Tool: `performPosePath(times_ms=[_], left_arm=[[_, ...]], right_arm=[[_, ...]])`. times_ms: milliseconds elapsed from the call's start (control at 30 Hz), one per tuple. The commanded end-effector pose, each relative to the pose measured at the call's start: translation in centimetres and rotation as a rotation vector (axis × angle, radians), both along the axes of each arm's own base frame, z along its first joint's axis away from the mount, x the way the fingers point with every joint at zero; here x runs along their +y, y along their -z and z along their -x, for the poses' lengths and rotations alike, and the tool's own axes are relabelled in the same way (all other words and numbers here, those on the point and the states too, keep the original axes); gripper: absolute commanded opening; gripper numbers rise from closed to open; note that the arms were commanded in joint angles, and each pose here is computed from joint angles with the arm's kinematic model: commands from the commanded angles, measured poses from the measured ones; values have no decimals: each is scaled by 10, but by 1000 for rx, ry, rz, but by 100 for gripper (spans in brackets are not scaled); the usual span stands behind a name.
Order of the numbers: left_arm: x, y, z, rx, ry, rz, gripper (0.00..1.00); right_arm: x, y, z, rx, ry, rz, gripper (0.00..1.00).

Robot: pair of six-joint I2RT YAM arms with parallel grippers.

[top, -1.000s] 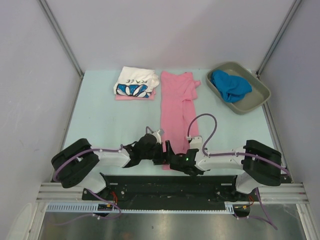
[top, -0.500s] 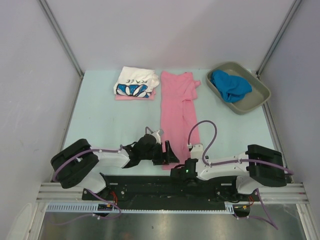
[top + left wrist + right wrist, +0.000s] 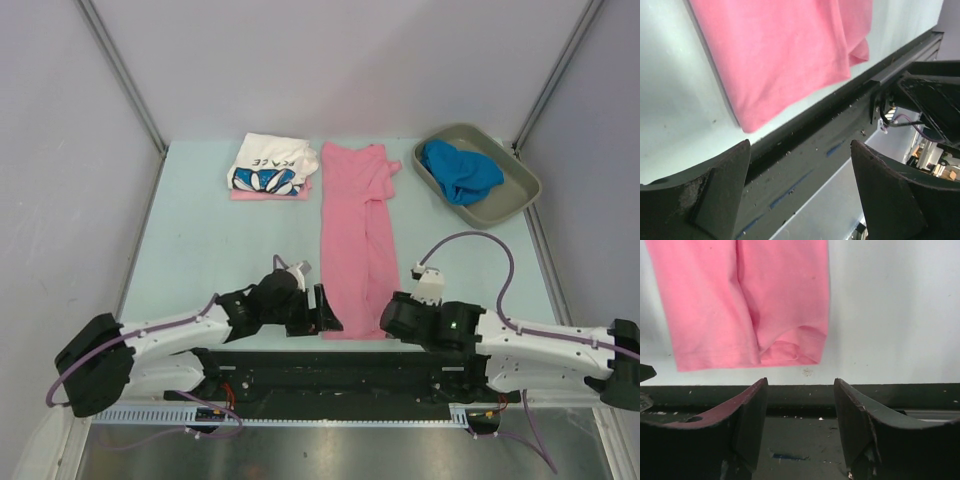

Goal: Fold and stack the t-shirts
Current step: Fold the tshirt

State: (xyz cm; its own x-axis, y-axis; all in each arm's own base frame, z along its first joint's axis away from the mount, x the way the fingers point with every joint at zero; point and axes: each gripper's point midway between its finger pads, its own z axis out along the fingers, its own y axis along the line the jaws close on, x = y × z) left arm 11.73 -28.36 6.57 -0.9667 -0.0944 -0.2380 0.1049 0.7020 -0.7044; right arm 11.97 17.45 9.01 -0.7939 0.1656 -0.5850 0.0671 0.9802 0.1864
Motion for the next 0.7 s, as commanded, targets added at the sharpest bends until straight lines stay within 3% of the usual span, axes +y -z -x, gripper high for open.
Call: performPosePath(times_ms=[0,100,200,500,667], left_arm=[[17,7,16,61,-23,-37,87],[16,19,24,106,-22,-15,88],[18,32,25,127,-40,-18,88],[-2,50,13,137,-35,-10,89],[2,74,18,205,-52,-61,79]], right_arm=[[4,9,9,45,-3,-108,65],[-1,21,15,72,17,-145,77],[2,30,17,94,23,-222,82],[-6,36,-3,55,89,-417,81],[-19,49,-2,76,122,-425,79]])
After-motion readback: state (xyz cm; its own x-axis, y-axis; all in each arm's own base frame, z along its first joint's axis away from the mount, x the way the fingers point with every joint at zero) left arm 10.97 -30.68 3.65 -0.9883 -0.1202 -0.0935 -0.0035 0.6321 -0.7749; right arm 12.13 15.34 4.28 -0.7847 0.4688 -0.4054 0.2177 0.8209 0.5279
